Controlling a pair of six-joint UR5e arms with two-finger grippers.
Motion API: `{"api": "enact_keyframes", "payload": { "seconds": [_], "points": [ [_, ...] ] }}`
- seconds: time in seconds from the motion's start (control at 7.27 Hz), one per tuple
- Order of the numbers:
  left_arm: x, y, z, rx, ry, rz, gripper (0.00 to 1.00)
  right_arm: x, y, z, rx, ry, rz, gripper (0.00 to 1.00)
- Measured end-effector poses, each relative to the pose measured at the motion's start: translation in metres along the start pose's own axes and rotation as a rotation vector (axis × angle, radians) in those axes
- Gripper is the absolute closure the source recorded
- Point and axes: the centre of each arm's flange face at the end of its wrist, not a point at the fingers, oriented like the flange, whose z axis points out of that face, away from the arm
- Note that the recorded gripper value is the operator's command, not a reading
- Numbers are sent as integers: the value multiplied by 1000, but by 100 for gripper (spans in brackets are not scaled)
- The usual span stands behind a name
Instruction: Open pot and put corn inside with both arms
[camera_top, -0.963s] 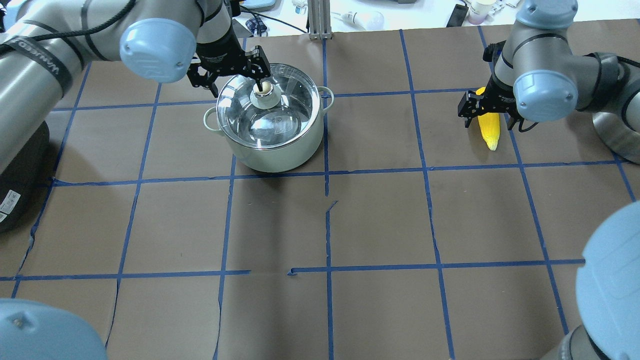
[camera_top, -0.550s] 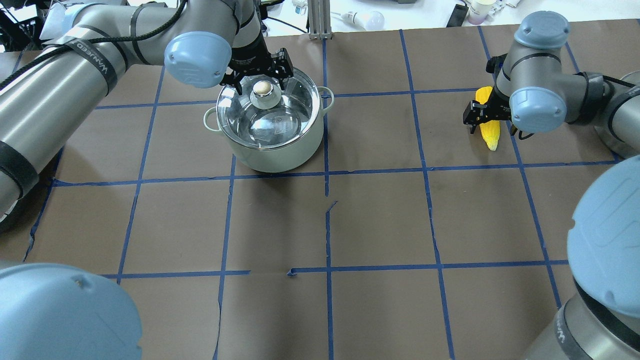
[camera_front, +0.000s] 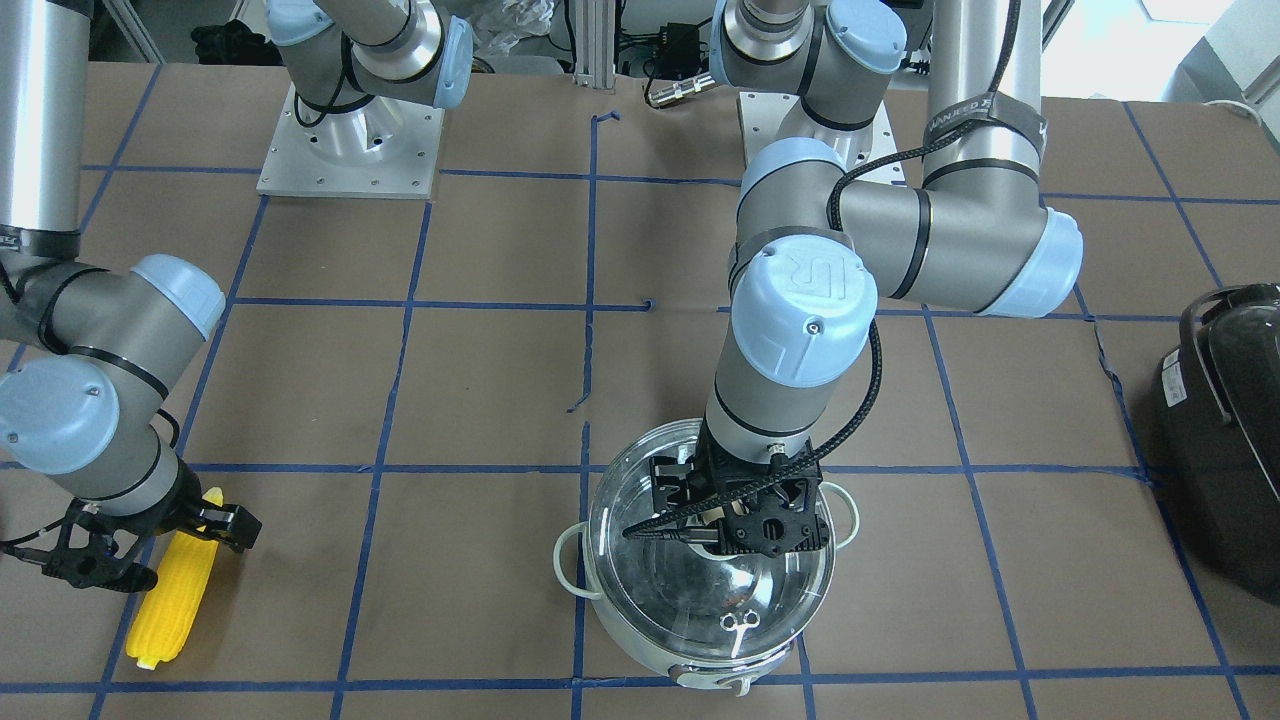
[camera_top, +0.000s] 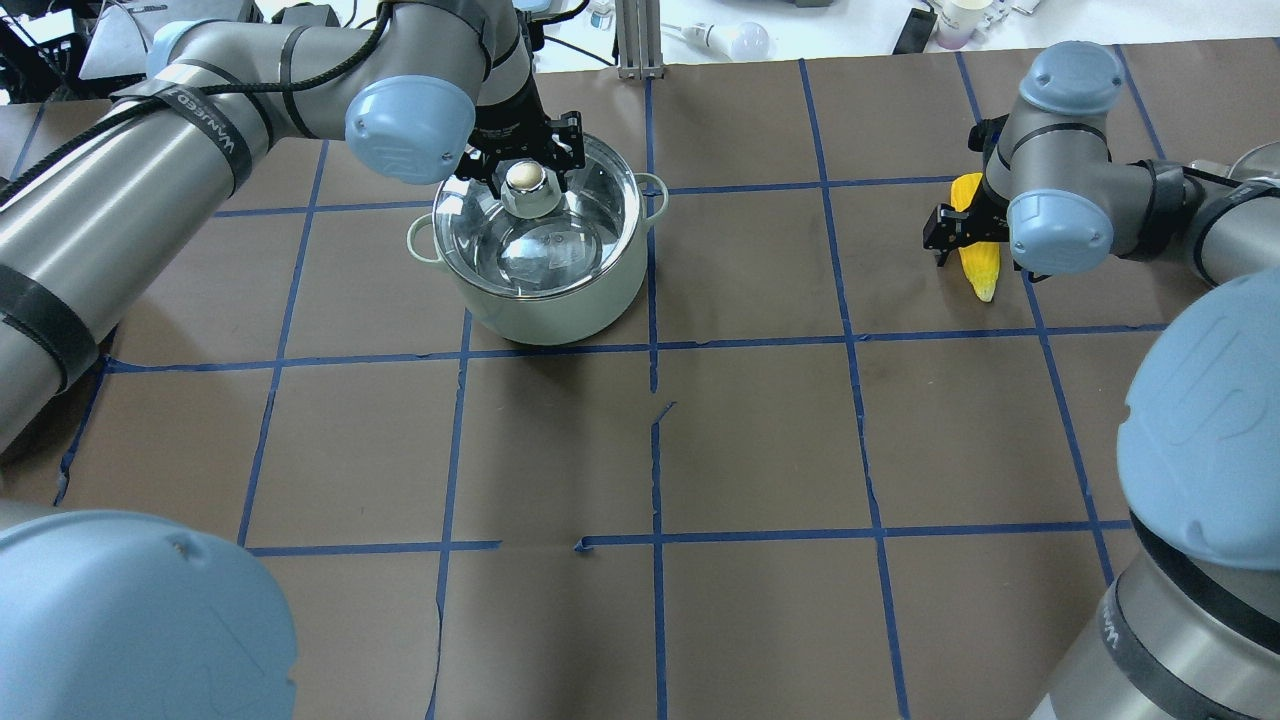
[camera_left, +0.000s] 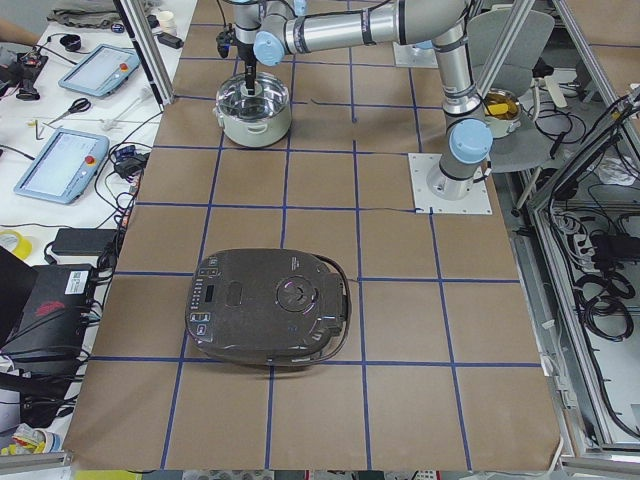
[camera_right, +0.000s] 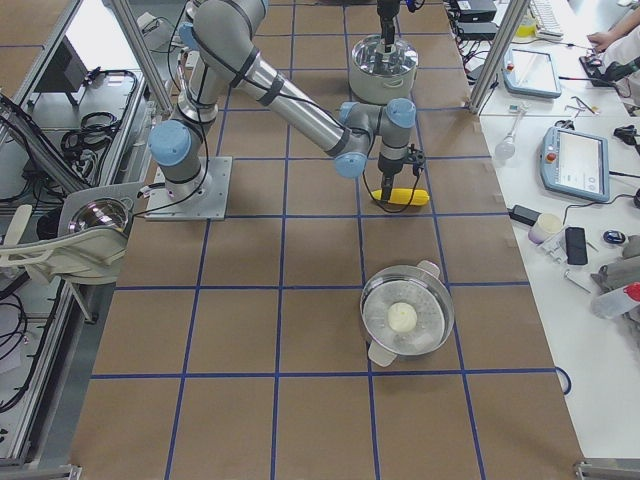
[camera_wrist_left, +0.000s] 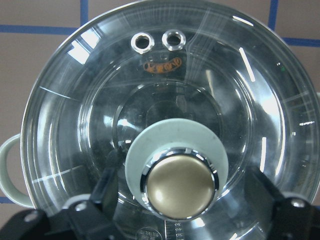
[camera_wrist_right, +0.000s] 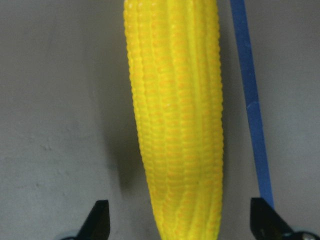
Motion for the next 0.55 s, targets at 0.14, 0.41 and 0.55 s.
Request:
{"api": "enact_keyframes", "payload": {
  "seconds": [0.14,0.41,0.55],
  "points": [
    [0,0,-3,4,1,-1,100,0,-3,1,10,-1,1,95],
    [1,-2,-22,36,9,-2,100,0,-7,-3,22,-1,1,100],
    [1,-4,-37,58,15,-2,100,1,-9,-9,32,-2,3,100]
  ]
}}
